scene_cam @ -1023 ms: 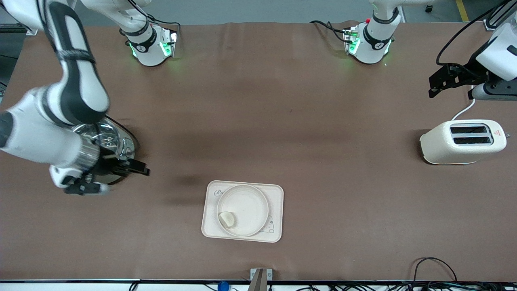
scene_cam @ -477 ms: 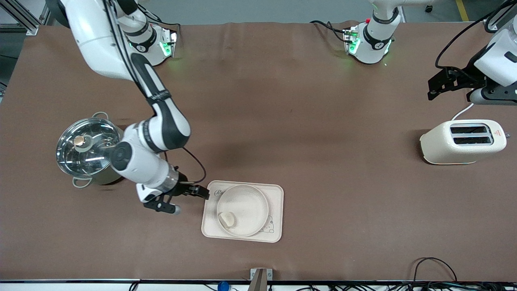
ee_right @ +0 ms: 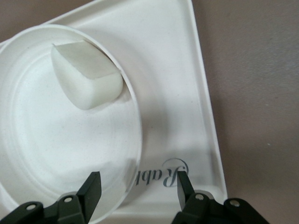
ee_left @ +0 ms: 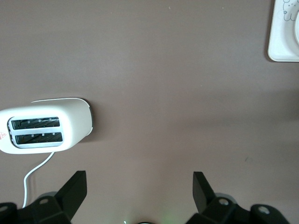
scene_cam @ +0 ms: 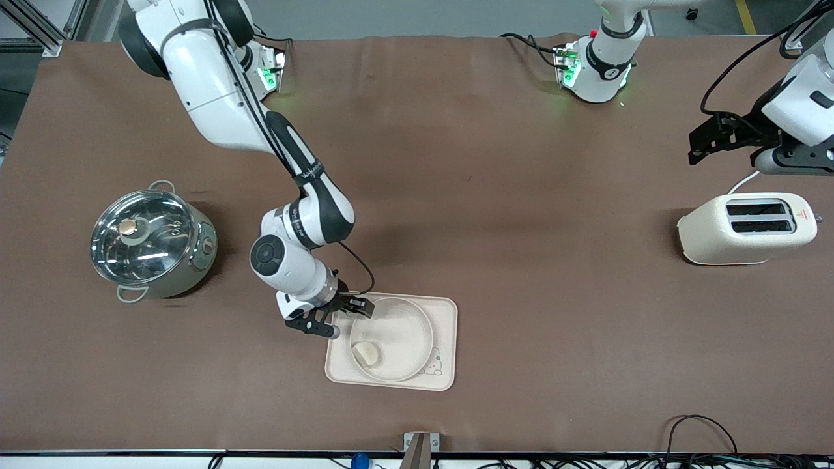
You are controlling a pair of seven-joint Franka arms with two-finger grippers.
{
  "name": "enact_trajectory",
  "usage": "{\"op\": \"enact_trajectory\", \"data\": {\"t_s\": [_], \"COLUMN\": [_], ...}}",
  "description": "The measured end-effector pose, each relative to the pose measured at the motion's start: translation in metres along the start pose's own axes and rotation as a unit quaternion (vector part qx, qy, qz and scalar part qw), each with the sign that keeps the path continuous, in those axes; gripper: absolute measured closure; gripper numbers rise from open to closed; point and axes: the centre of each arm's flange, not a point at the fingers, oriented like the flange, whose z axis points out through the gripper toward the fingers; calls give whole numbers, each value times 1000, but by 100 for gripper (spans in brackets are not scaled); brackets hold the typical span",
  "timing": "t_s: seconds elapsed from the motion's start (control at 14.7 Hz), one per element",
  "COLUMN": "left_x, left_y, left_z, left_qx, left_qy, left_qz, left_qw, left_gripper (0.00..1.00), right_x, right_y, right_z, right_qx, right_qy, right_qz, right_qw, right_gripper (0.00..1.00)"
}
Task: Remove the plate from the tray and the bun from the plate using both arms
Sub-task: 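Lower the right gripper and close it on the plate rim, then lift the plate off the tray while the left gripper reaches over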
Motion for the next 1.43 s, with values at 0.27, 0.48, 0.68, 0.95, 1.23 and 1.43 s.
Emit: {"op": "enact_trajectory", "data": {"t_s": [0.27,0.48,0.68,0.95,1.23,1.43], "left_x": [0,0,1,2,4,8], "left_y": [-2,-2,-3,-7,-8,-6], "left_z": [0,0,-1,-2,-1,3], "left_qx": [0,0,0,-1,-1,-1], "left_qy": [1,2,3,6,9,9], "left_qz": [-2,-2,-3,-6,-7,-6], "left_qw": [1000,1000,1000,1000,1000,1000], "left_gripper": [0,0,0,0,0,0], "right_x": [11,16,21,26,35,30], "right_y": [2,4,6,3,1,-12], "right_z": [3,8,7,0,-12,-25], "right_qx": [2,2,4,11,33,64], "right_qy": [10,12,15,22,21,7], "right_qz": [2,4,7,9,26,37], "right_qw": [1000,1000,1000,1000,999,997], "right_gripper": [52,70,86,94,95,95]}}
